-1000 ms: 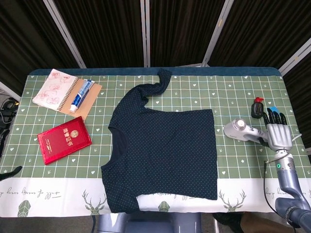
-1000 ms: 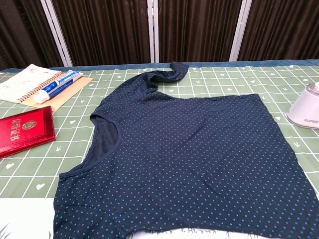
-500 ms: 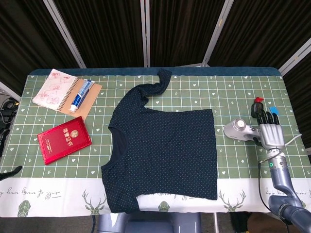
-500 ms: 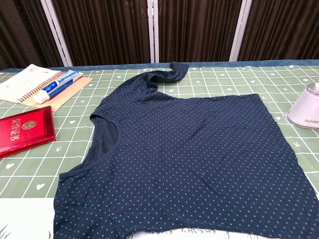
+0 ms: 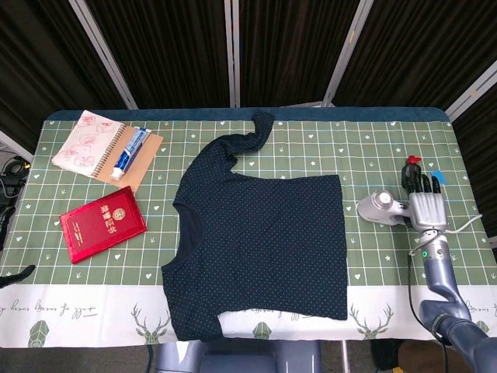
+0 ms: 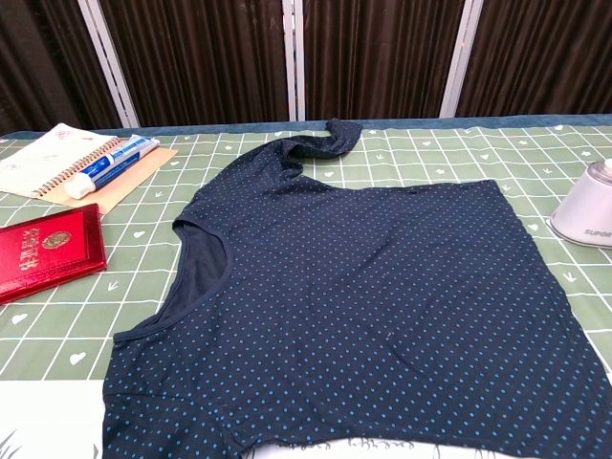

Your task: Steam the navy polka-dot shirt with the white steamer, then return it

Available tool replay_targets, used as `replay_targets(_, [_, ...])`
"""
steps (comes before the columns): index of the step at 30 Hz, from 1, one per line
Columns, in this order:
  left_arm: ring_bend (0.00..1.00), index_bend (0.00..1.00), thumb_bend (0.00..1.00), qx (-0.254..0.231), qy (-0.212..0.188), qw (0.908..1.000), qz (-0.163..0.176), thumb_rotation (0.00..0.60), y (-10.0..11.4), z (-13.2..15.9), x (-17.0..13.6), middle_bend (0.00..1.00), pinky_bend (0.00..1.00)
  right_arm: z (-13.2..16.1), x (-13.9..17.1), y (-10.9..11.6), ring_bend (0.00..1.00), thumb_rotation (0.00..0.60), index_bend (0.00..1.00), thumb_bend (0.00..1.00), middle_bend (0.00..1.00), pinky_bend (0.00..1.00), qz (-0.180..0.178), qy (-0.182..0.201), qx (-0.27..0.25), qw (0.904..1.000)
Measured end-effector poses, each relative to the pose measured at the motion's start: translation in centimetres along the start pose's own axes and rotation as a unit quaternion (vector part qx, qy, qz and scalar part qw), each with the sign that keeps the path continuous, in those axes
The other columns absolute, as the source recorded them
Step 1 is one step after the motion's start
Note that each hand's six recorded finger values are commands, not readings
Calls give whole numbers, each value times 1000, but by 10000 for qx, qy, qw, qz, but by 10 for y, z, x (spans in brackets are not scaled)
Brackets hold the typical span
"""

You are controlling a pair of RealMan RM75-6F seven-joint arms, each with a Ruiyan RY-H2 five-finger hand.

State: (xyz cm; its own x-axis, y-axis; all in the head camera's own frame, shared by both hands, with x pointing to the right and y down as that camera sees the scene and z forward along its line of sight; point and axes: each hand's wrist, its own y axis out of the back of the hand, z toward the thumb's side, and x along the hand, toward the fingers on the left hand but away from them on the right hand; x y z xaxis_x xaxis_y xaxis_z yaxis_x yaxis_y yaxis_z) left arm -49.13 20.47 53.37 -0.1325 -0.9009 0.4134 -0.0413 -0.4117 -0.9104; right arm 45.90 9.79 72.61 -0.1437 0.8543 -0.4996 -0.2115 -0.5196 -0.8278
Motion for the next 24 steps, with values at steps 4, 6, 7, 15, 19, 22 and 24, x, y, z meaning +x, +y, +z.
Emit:
replay_targets(4, [0, 0, 0, 23, 26, 10000, -17, 600, -2, -1, 2, 0, 0, -1, -8, -1, 0, 600, 0, 487, 0, 2, 32, -102, 48, 9999])
replay_targets(6, [0, 0, 0, 28, 33, 10000, -19, 600, -2, -1, 2, 0, 0, -1, -12, -2, 0, 600, 0, 488, 0, 2, 60, -151, 64, 9998])
replay_targets(7, [0, 0, 0, 32, 38, 10000, -22, 600, -3, -1, 3, 0, 0, -1, -13, -3, 0, 600, 2, 490, 0, 4, 74, -167, 64, 9998])
replay_targets(15, [0, 0, 0, 47, 62, 10000, -29, 600, -4, -1, 4, 0, 0, 4, -19, -8, 219, 600, 138, 533, 283, 263, 151, -228, -234, 9994])
replay_targets(19, [0, 0, 0, 49, 63, 10000, -33, 600, -5, -1, 5, 0, 0, 6, -20, -8, 451, 600, 367, 572, 515, 690, 139, -187, -399, 9989])
replay_targets(22, [0, 0, 0, 50, 54, 10000, -38, 600, -5, -1, 5, 0, 0, 8, -20, -9, 550, 600, 519, 637, 613, 837, 148, -123, -603, 9980])
replay_targets(24, [0, 0, 0, 54, 51, 10000, -38, 600, -6, 0, 5, 0, 0, 9, -20, -9, 593, 600, 619, 682, 645, 887, 149, -62, -761, 9970])
